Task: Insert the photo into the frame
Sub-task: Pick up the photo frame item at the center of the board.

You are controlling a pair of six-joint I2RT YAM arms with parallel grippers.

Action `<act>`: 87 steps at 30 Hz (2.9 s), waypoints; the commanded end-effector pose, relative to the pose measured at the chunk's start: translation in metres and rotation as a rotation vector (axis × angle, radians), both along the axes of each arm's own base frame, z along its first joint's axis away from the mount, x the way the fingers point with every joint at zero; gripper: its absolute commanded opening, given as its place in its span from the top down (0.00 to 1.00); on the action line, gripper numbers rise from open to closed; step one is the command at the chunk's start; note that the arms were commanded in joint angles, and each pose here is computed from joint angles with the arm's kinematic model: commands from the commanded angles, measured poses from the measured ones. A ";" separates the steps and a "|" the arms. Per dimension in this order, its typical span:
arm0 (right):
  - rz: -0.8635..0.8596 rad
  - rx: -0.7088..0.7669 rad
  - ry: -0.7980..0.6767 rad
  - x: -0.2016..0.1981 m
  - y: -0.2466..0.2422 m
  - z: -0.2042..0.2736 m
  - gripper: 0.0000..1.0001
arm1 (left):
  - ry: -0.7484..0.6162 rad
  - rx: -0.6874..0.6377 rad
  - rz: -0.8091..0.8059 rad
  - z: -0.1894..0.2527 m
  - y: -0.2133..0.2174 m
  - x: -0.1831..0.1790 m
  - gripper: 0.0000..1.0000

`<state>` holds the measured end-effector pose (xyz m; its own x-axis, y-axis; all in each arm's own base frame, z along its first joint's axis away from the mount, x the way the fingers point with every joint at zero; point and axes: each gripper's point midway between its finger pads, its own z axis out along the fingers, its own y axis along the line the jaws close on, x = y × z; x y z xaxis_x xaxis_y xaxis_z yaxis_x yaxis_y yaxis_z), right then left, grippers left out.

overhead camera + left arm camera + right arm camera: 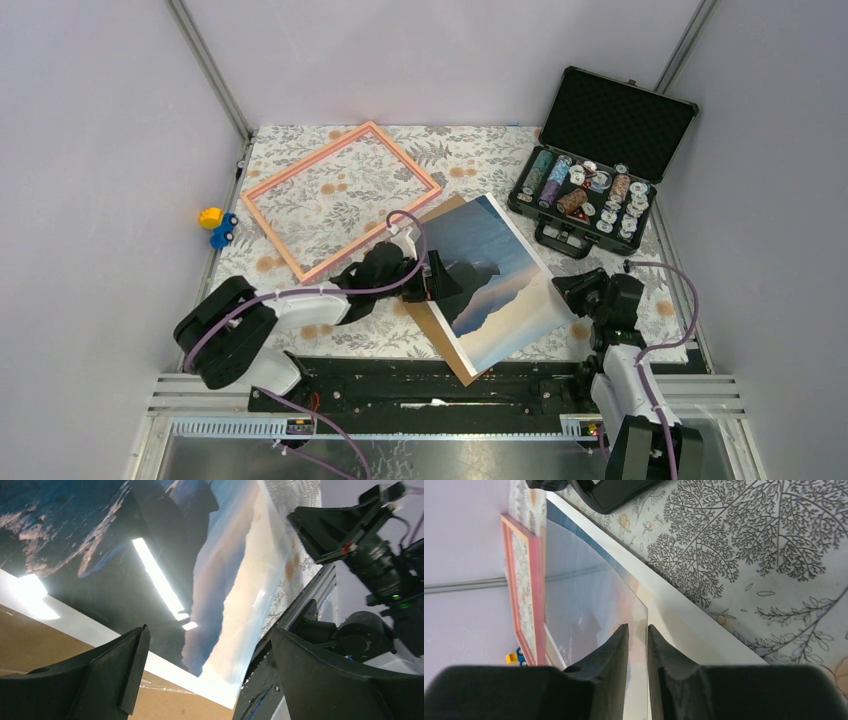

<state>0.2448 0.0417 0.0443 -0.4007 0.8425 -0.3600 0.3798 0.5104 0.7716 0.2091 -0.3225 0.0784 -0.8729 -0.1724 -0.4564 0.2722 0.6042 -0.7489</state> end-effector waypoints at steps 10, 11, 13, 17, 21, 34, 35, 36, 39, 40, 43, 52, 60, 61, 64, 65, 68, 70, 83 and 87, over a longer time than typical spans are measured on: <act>-0.013 0.082 -0.322 0.034 0.004 0.063 0.72 | -0.197 -0.139 0.015 0.113 0.002 0.006 0.01; -0.015 0.086 -0.322 0.034 0.004 0.064 0.74 | -0.208 -0.147 0.020 0.120 0.004 0.005 0.01; -0.019 0.093 -0.319 0.035 0.004 0.065 0.83 | -0.233 -0.155 0.032 0.134 0.007 0.006 0.01; -0.007 0.102 -0.305 0.038 0.005 0.072 1.00 | -0.275 -0.159 0.056 0.158 0.014 0.007 0.01; 0.063 0.089 -0.272 0.035 0.014 0.090 1.00 | -0.300 -0.111 0.083 0.168 0.022 0.012 0.01; 0.389 -0.143 -0.315 0.014 0.034 0.194 1.00 | -0.374 -0.040 0.132 0.219 0.036 0.045 0.01; 0.405 -0.148 -0.345 0.014 0.036 0.208 1.00 | -0.367 -0.056 0.127 0.226 0.036 0.050 0.01; 0.422 -0.156 -0.377 0.015 0.038 0.224 1.00 | -0.363 -0.078 0.121 0.235 0.038 0.055 0.01; 0.495 -0.161 -0.439 0.018 0.046 0.261 1.00 | -0.355 -0.133 0.069 0.258 0.037 0.067 0.01; 0.519 -0.157 -0.432 0.022 0.047 0.267 1.00 | -0.362 -0.140 0.042 0.263 0.035 0.071 0.01; 0.590 -0.142 -0.443 0.026 0.055 0.288 1.00 | -0.381 -0.153 -0.055 0.279 0.025 0.078 0.01; 0.808 -0.050 -0.530 0.043 0.087 0.347 1.00 | -0.591 -0.119 -0.214 0.322 0.012 0.097 0.01; 0.917 0.027 -0.516 0.046 0.113 0.356 1.00 | -0.768 -0.043 -0.438 0.346 0.000 0.108 0.01; 0.927 0.027 -0.520 0.045 0.115 0.357 1.00 | -0.783 -0.051 -0.462 0.352 -0.002 0.108 0.01; 0.942 0.025 -0.537 0.042 0.118 0.362 1.00 | -0.736 -0.082 -0.554 0.344 -0.012 0.106 0.01; 0.939 0.021 -0.539 0.042 0.117 0.362 1.00 | -0.717 -0.087 -0.557 0.341 -0.014 0.109 0.01; 0.895 0.003 -0.527 0.048 0.114 0.359 1.00 | -0.653 -0.016 -0.382 0.332 -0.007 0.134 0.04; 0.866 0.004 -0.514 0.053 0.113 0.357 1.00 | -0.615 0.039 -0.194 0.329 0.013 0.147 0.02; 0.871 0.146 -0.531 0.075 0.120 0.359 1.00 | -0.246 -0.275 0.215 0.198 0.153 0.133 0.01; 0.874 0.147 -0.530 0.072 0.120 0.358 1.00 | -0.233 -0.311 0.171 0.168 0.154 0.132 0.01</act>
